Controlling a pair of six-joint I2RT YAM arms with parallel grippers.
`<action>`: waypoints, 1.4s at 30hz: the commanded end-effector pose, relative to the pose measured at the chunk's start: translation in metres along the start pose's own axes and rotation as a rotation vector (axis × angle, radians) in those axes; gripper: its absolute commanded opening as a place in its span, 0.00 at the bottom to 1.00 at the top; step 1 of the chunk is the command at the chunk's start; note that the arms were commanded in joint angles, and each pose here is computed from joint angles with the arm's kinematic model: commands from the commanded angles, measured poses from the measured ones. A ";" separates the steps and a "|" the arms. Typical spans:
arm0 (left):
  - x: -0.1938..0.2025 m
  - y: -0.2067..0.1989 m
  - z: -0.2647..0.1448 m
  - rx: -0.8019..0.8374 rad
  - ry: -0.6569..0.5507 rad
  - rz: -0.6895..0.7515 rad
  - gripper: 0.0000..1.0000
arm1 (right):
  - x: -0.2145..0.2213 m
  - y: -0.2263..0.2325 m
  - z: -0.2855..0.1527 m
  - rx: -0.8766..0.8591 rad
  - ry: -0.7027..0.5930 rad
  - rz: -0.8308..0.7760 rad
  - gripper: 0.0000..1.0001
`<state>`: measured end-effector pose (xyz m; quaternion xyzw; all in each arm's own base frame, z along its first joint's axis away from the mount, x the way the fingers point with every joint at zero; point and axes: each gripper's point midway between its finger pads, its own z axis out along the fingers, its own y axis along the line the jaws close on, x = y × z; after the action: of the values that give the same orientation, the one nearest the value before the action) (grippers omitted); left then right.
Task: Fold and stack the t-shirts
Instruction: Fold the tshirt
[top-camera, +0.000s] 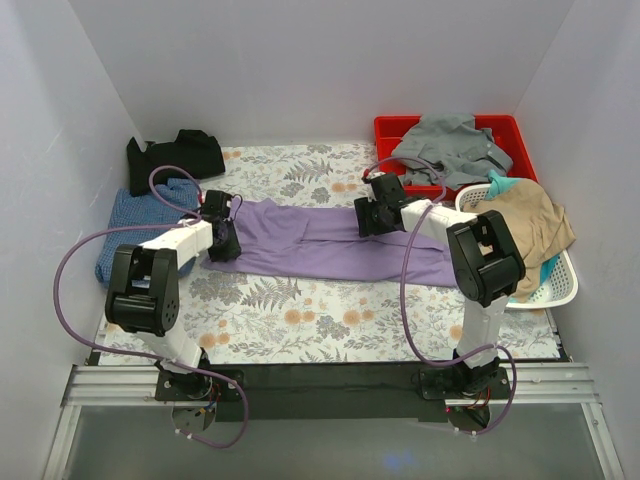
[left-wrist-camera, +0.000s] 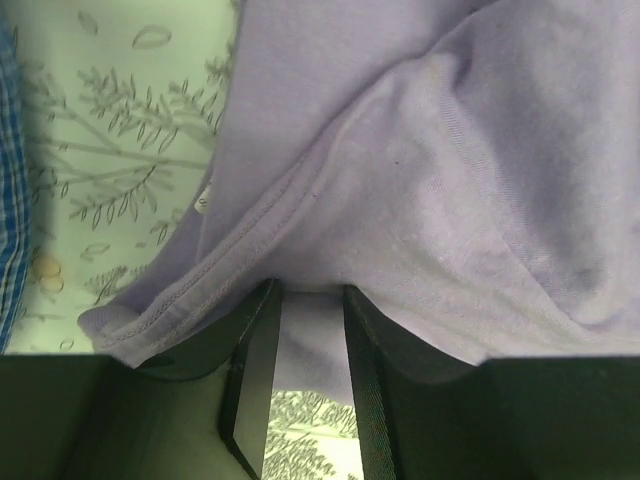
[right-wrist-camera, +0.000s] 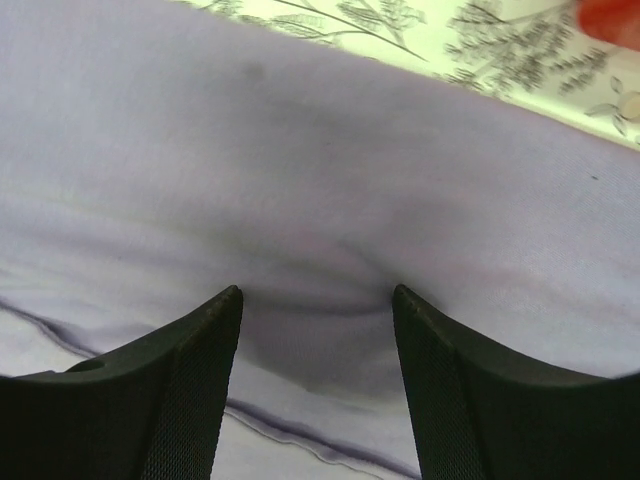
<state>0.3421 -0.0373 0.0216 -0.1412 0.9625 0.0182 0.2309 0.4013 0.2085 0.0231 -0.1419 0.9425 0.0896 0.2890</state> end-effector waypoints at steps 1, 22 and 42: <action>0.039 0.038 -0.015 -0.130 0.112 0.047 0.31 | 0.078 -0.048 0.000 0.152 0.236 0.077 0.68; -0.104 -0.059 -0.113 0.331 -0.282 -0.020 0.33 | -0.034 -0.015 -0.055 -0.020 -0.066 -0.048 0.68; -0.029 -0.098 -0.030 0.419 0.025 -0.037 0.30 | 0.009 -0.069 -0.044 0.178 0.056 -0.014 0.69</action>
<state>0.3729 -0.1286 0.0659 -0.1073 0.9473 -0.1954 0.2299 0.3956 0.1384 0.0481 -0.1295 0.9523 0.0059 0.2762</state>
